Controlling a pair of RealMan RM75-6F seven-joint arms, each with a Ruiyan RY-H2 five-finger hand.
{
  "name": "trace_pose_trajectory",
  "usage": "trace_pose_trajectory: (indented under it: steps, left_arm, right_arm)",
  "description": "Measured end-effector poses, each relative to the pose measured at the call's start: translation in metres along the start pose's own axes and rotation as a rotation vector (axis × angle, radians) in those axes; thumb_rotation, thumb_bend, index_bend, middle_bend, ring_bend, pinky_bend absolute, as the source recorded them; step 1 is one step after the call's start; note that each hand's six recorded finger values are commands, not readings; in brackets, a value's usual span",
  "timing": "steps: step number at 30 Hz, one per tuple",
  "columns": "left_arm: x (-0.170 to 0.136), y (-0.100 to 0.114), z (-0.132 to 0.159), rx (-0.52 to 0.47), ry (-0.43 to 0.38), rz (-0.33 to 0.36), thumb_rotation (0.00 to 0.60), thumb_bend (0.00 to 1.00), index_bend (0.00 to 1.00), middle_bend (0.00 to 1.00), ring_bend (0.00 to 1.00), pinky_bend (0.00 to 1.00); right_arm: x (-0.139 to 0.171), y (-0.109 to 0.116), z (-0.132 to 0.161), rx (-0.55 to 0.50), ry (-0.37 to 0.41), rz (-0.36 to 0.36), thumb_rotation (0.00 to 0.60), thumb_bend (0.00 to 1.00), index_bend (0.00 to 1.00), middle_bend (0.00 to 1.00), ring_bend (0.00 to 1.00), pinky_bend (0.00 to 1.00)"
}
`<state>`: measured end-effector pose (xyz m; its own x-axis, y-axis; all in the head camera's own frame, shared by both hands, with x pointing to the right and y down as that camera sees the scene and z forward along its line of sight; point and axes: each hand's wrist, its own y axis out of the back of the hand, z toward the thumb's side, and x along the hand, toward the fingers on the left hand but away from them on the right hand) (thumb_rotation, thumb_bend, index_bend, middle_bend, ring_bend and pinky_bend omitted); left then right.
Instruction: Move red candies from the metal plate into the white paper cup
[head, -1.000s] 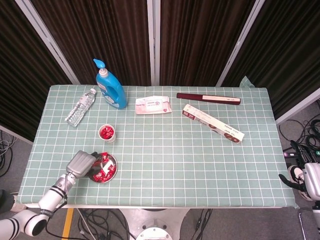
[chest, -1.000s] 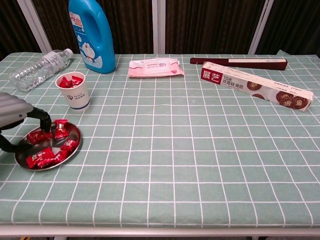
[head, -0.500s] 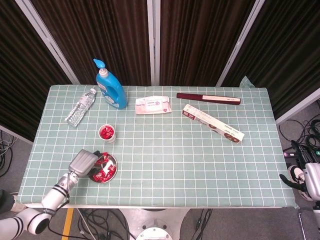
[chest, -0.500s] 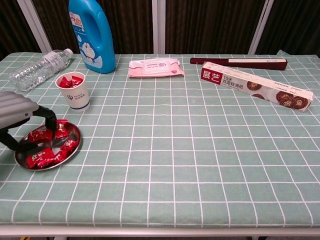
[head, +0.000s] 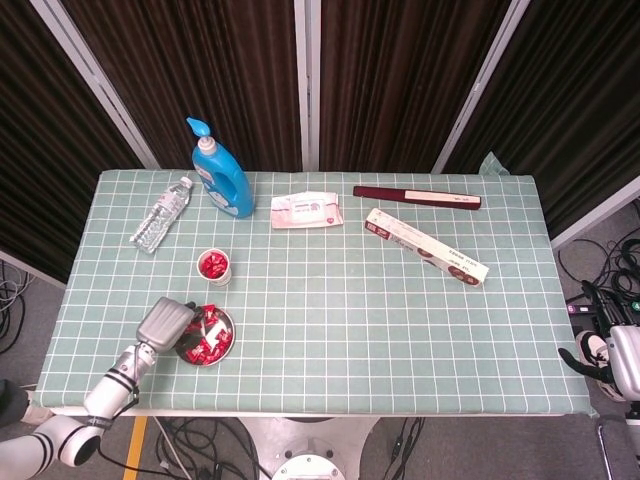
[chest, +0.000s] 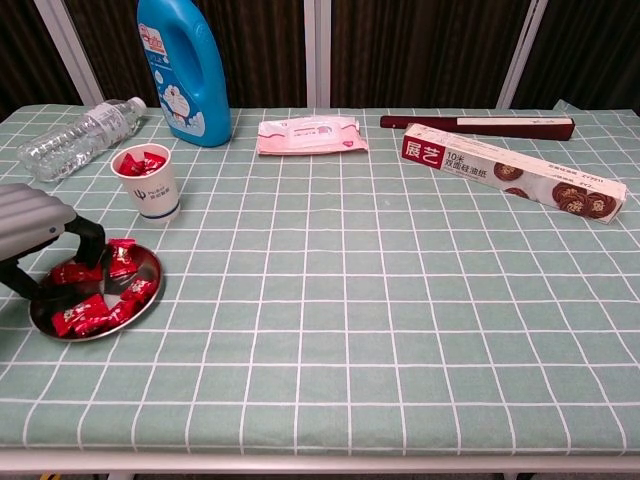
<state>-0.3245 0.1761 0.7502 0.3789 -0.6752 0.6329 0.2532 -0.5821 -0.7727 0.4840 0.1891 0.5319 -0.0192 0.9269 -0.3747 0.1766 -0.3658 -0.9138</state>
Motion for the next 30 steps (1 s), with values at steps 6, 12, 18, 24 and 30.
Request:
trace_pose_trajectory:
  steps: [6, 12, 18, 24, 30]
  left_arm:
    - [0.001, -0.003, -0.001, -0.003, -0.001, -0.005, 0.6, 0.32, 0.58, 0.62, 0.92, 1.0]
    - [0.002, -0.006, -0.004, -0.013, -0.002, -0.005, 0.6, 0.4, 0.61, 0.65, 0.92, 1.0]
    - [0.001, 0.002, -0.003, -0.037, -0.012, 0.033, 0.6, 0.42, 0.64, 0.69, 0.93, 1.0]
    - [0.0, 0.025, 0.003, -0.092, -0.032, 0.093, 0.6, 0.42, 0.64, 0.69, 0.93, 1.0]
    - [0.019, 0.079, 0.005, -0.15, -0.055, 0.209, 0.6, 0.42, 0.63, 0.67, 0.93, 1.0]
  right_arm:
    - [0.0, 0.0, 0.0, 0.0, -0.002, -0.001, 0.6, 0.1, 0.0, 0.15, 0.12, 0.46]
    - [0.0, 0.001, 0.0, 0.0, -0.002, -0.001, 0.6, 0.1, 0.0, 0.15, 0.12, 0.46]
    - [0.0, 0.001, 0.001, -0.001, 0.002, -0.002, 0.6, 0.1, 0.0, 0.15, 0.12, 0.46]
    - [0.001, 0.001, 0.0, 0.0, 0.0, -0.003, 0.6, 0.1, 0.0, 0.15, 0.12, 0.46]
    - [0.002, 0.002, -0.002, -0.001, -0.004, -0.004, 0.6, 0.1, 0.0, 0.15, 0.12, 0.46]
